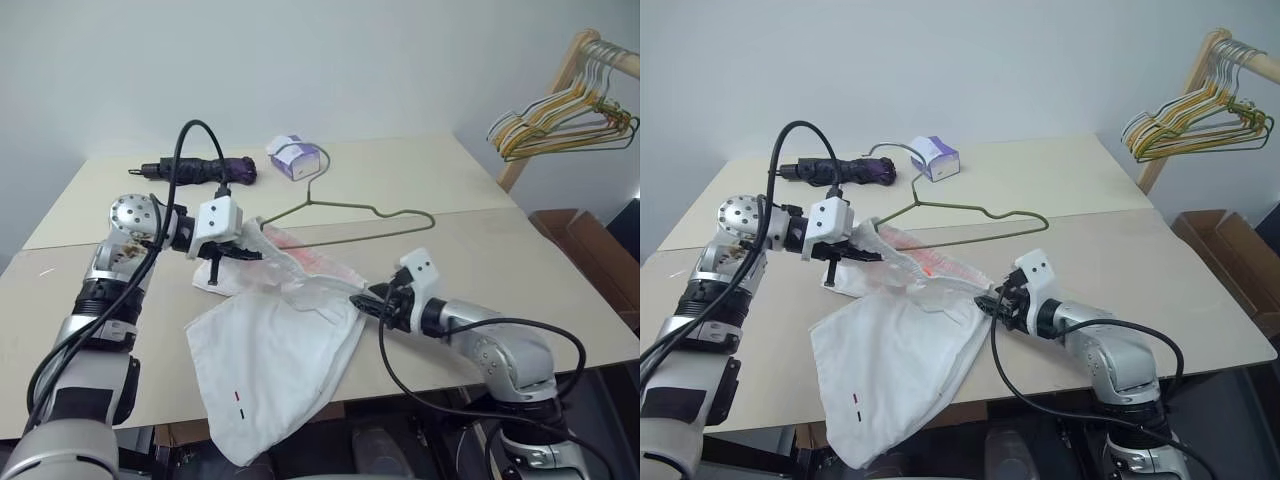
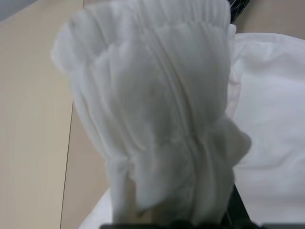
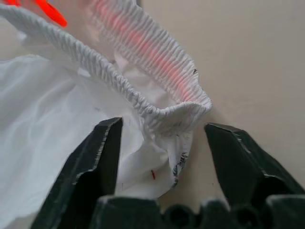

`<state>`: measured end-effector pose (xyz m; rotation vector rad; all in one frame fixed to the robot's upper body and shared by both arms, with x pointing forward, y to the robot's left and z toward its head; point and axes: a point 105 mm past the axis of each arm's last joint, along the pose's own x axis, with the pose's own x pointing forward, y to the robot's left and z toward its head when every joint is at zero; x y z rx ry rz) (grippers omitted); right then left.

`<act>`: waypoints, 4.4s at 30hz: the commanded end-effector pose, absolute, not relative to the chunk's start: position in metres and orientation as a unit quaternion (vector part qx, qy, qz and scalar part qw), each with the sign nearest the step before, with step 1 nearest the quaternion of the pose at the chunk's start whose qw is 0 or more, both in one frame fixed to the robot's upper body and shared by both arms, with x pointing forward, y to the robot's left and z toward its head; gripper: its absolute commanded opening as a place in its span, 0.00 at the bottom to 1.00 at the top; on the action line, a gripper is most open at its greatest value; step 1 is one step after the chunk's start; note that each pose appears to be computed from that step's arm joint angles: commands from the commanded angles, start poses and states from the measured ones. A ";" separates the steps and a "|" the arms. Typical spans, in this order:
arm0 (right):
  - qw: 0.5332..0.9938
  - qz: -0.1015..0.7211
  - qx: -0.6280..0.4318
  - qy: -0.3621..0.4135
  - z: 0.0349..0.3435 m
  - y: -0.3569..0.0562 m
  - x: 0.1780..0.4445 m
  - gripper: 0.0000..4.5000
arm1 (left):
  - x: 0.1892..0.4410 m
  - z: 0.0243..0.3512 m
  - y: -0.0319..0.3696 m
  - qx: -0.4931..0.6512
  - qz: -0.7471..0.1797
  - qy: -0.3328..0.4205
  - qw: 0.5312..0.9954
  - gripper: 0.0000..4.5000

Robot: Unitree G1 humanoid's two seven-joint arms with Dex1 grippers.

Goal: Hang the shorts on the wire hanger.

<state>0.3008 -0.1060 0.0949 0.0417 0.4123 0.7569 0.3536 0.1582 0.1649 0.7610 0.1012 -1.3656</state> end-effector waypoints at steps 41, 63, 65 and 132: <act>0.921 0.359 0.023 0.148 0.113 -0.144 0.328 0.01 | 0.341 0.139 0.216 0.379 -0.572 0.128 0.717 0.00; 0.926 0.353 -0.075 0.109 0.151 -0.170 0.335 0.01 | 0.338 0.092 0.258 0.492 -0.525 0.251 0.648 0.00; 0.917 0.374 -0.097 0.096 0.156 -0.157 0.329 0.01 | 0.342 0.092 0.253 0.477 -0.524 0.243 0.663 0.00; 0.723 0.577 -0.327 0.194 0.180 -0.104 0.352 0.00 | 0.372 0.173 0.149 0.398 -0.606 0.035 0.688 0.00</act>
